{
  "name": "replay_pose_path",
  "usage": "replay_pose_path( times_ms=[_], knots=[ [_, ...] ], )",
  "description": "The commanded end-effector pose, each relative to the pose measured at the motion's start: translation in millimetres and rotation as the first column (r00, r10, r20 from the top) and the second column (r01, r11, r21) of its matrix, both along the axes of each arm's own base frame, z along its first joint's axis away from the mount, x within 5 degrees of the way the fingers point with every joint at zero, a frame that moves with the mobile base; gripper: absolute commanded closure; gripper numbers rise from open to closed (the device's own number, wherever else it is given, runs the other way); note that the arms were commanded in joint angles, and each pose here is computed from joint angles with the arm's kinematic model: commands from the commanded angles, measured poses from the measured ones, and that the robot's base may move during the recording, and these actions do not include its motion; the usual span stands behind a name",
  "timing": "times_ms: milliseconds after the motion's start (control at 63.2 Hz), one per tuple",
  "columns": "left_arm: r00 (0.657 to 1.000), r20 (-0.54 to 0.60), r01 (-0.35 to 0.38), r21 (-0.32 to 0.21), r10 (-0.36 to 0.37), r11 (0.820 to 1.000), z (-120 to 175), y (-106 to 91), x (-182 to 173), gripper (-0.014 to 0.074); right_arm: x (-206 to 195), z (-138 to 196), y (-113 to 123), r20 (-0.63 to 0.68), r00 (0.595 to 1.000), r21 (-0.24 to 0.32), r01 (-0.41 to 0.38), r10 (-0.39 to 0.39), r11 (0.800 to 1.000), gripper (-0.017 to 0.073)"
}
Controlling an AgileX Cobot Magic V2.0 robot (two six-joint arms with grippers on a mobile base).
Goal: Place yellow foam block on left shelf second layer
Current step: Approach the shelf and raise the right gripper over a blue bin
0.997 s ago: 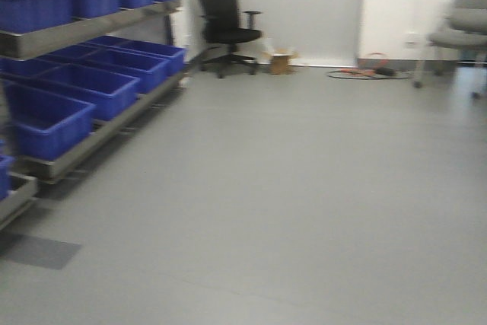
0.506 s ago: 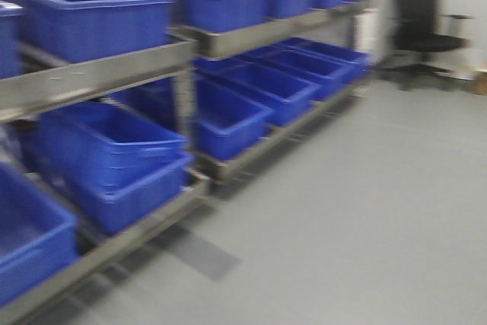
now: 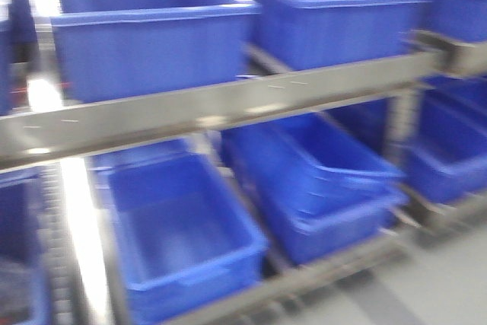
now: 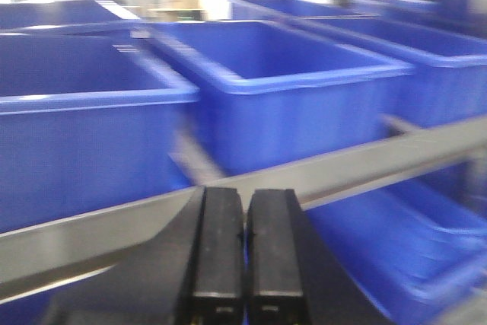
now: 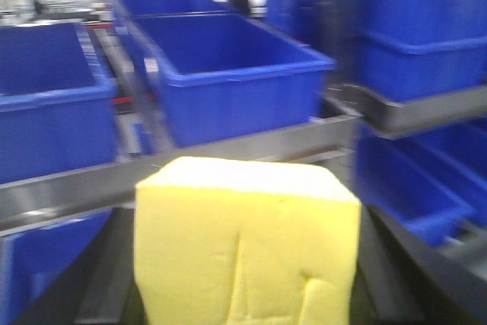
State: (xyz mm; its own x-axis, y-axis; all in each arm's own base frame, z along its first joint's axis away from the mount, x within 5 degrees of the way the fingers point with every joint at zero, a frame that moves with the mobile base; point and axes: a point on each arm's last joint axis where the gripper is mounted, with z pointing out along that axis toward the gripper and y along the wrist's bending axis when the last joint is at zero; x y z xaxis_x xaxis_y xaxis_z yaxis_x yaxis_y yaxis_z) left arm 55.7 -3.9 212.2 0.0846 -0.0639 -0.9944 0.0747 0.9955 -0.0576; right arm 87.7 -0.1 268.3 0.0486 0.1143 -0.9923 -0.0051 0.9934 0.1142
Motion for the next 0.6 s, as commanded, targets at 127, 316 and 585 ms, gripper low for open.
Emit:
replay_pose_path(
  times_ms=[127, 316, 585],
  knots=[
    [0.998, 0.07, 0.002, -0.014, -0.001, 1.0, -0.9, 0.1, -0.9, 0.047, -0.2, 18.4, -0.9, 0.112, 0.994, -0.02, 0.013, -0.011, 1.0, 0.0081],
    [0.998, 0.07, 0.002, -0.014, -0.001, 1.0, -0.9, 0.1, -0.9, 0.047, -0.2, 18.4, -0.9, 0.112, 0.994, -0.02, 0.013, -0.011, 1.0, 0.0081],
    [0.998, 0.07, 0.002, -0.014, -0.001, 1.0, -0.9, 0.1, -0.9, 0.047, -0.2, 18.4, -0.9, 0.112, 0.994, -0.02, 0.013, -0.011, 1.0, 0.0081]
  ],
)
